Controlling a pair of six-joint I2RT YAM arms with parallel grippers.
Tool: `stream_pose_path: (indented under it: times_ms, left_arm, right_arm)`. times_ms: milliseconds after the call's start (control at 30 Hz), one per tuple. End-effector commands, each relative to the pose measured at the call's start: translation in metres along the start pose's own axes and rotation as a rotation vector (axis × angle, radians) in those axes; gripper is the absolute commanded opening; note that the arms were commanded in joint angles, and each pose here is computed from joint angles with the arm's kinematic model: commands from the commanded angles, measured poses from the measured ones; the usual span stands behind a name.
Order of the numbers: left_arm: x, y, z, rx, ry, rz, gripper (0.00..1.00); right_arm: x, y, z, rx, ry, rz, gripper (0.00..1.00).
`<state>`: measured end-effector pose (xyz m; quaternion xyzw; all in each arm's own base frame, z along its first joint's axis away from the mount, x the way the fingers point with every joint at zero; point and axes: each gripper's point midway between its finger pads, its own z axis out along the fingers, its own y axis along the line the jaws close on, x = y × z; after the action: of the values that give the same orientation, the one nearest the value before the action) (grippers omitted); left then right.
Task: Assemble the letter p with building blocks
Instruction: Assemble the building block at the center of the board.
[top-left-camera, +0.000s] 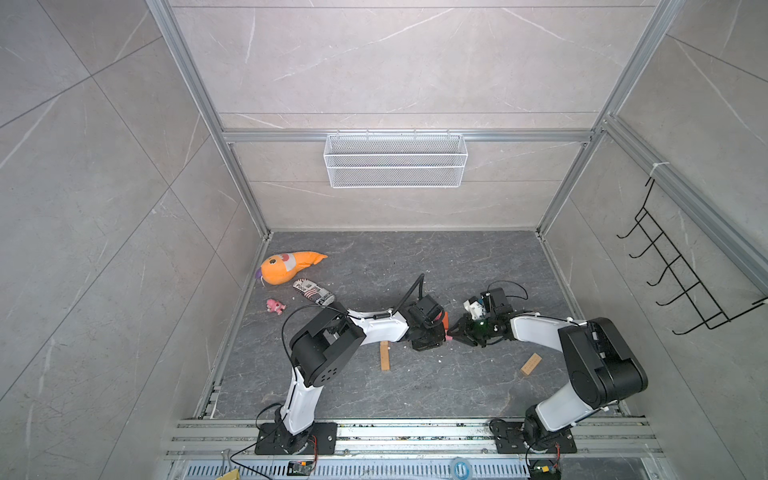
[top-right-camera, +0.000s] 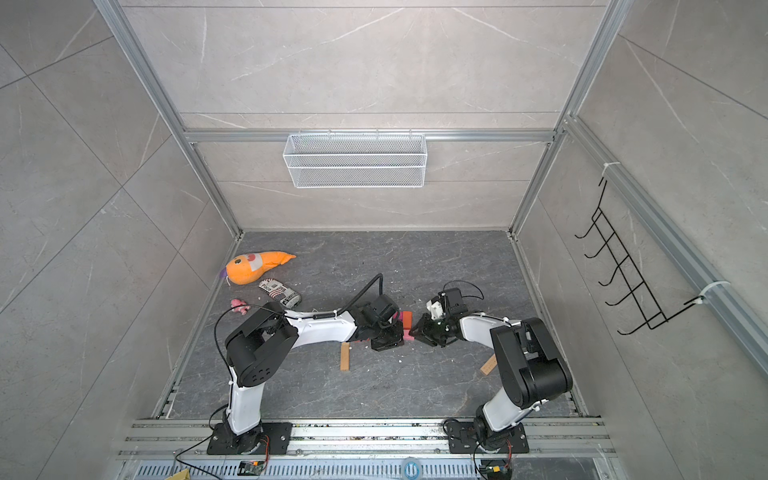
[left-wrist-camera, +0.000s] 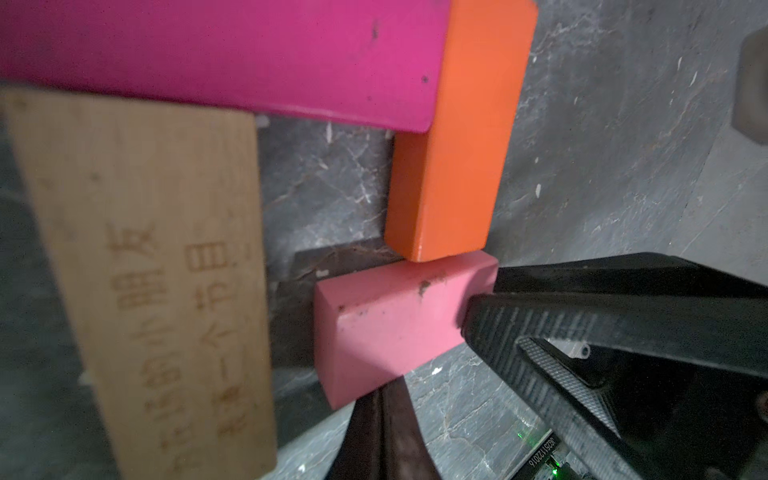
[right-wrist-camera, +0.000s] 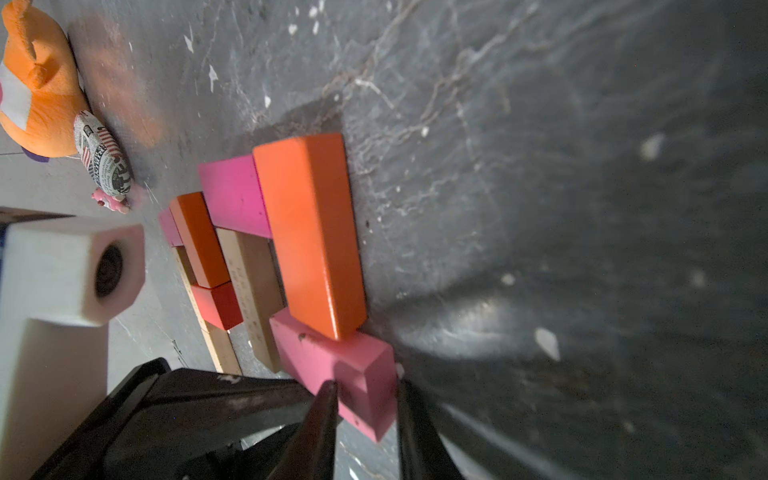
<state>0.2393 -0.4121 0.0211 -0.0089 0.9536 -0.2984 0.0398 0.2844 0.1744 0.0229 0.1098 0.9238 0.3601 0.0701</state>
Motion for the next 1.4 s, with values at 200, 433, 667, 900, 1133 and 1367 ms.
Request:
stream_pose_path:
  times_ms: [200,433,667,900,1133,1367]
  left_arm:
    - [-0.006,0.008,0.003,-0.041,-0.009,-0.024,0.0]
    - [-0.011,0.014,0.001,-0.056,-0.016,-0.044,0.0]
    - [-0.011,0.014,0.001,-0.051,-0.014,-0.038,0.0]
    - [-0.011,0.012,0.001,-0.043,-0.01,-0.03,0.0]
    - [-0.008,0.009,0.002,-0.027,0.003,-0.01,0.0]
    - [-0.007,0.004,0.004,-0.004,0.011,0.006,0.0]
  right_arm:
    - [0.003,-0.005,0.005,-0.001,0.021,0.009,0.29]
    - [0.001,-0.005,0.006,-0.004,0.021,0.01,0.29]
    - [0.003,-0.008,0.009,-0.001,0.028,0.017,0.29]
    - [0.002,-0.007,0.01,-0.004,0.029,0.018,0.3]
    - [0.001,-0.007,0.009,-0.003,0.028,0.016,0.3]
    - [0.0,-0.008,0.01,0.005,0.028,0.019,0.3]
